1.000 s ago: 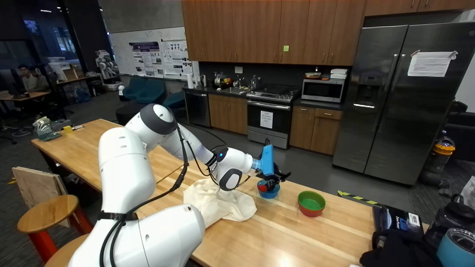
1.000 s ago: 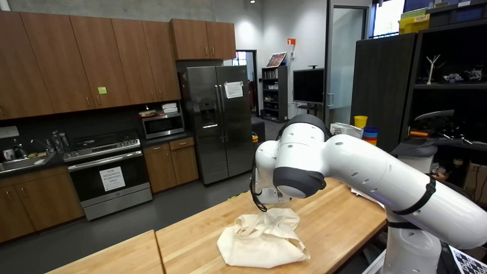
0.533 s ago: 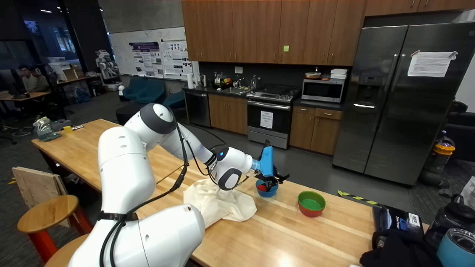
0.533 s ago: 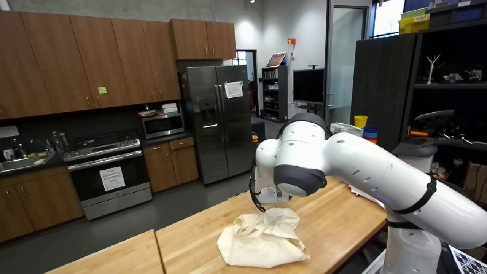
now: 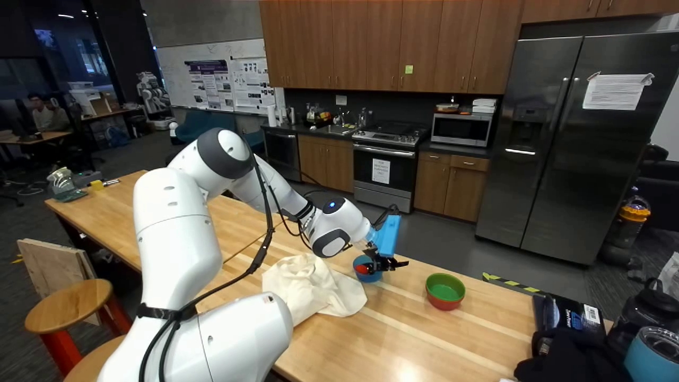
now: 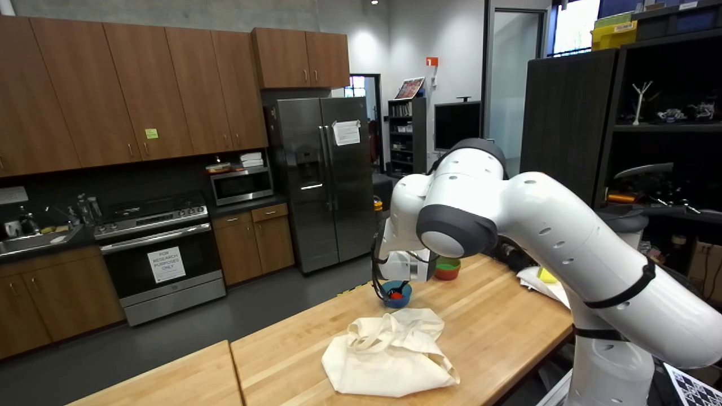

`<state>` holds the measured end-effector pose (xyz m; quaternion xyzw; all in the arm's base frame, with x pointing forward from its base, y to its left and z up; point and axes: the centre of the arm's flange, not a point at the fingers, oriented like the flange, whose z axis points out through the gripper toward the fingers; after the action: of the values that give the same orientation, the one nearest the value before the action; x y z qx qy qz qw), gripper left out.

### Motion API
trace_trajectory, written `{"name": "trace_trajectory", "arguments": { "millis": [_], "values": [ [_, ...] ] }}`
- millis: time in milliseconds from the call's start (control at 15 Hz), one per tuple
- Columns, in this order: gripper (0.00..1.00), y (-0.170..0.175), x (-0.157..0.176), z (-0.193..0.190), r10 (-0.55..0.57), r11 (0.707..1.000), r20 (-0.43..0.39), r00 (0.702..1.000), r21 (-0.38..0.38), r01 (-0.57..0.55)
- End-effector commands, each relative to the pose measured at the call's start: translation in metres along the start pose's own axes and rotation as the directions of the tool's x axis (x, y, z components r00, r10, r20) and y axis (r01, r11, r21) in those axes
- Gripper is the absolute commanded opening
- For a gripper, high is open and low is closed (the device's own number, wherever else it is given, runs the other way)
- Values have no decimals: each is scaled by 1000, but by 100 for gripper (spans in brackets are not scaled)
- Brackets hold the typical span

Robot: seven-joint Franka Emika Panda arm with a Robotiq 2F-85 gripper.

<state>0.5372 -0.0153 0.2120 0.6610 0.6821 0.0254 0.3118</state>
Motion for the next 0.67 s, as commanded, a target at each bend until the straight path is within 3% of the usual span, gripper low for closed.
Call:
{"name": "trace_trajectory", "arguments": {
  "millis": [0, 333, 600],
  "values": [
    [6, -3, -15, -14, 56, 995, -137, 989, 89, -44],
    [6, -2, -23, -15, 92, 987, -193, 977, 150, -64],
    [6, 2, -28, -20, 84, 991, -219, 972, 117, -59]
  ]
}}
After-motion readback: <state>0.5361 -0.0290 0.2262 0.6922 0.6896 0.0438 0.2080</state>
